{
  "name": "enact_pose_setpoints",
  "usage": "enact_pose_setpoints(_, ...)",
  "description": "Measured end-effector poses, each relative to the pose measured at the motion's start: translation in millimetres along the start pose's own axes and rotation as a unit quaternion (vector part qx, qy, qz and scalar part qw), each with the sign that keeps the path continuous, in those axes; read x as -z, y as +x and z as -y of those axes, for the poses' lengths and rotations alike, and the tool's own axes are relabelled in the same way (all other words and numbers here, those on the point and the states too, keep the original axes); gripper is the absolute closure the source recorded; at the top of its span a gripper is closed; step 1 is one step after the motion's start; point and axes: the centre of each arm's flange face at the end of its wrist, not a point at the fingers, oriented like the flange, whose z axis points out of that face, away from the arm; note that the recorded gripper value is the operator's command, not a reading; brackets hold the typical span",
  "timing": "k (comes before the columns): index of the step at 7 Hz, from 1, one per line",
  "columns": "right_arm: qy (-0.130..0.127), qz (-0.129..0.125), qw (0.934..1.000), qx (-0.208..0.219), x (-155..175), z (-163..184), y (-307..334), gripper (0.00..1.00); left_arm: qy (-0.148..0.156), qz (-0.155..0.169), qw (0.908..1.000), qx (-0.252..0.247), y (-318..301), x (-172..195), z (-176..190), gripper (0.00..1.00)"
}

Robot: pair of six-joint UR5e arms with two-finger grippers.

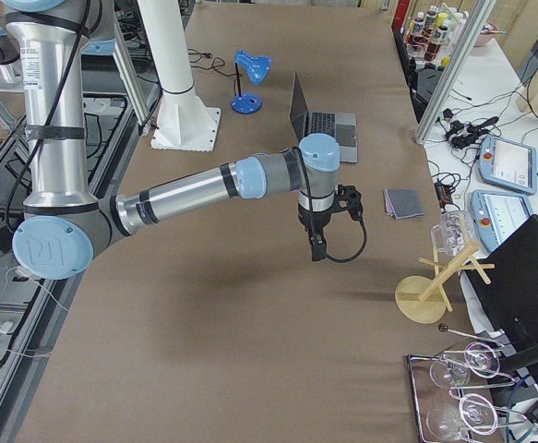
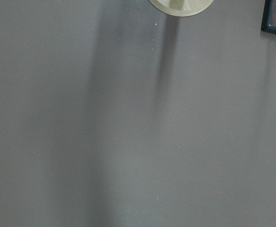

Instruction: Close laptop

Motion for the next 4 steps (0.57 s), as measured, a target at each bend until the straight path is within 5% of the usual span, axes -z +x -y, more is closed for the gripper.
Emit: enact_pose_setpoints(4, 0.001, 0.007, 0.9994, 0.032, -8.1, 4.3, -27.2, 0.0, 0.004, -0.001, 1.0, -0.003, 3.5, 2.3, -3.2, 0.02)
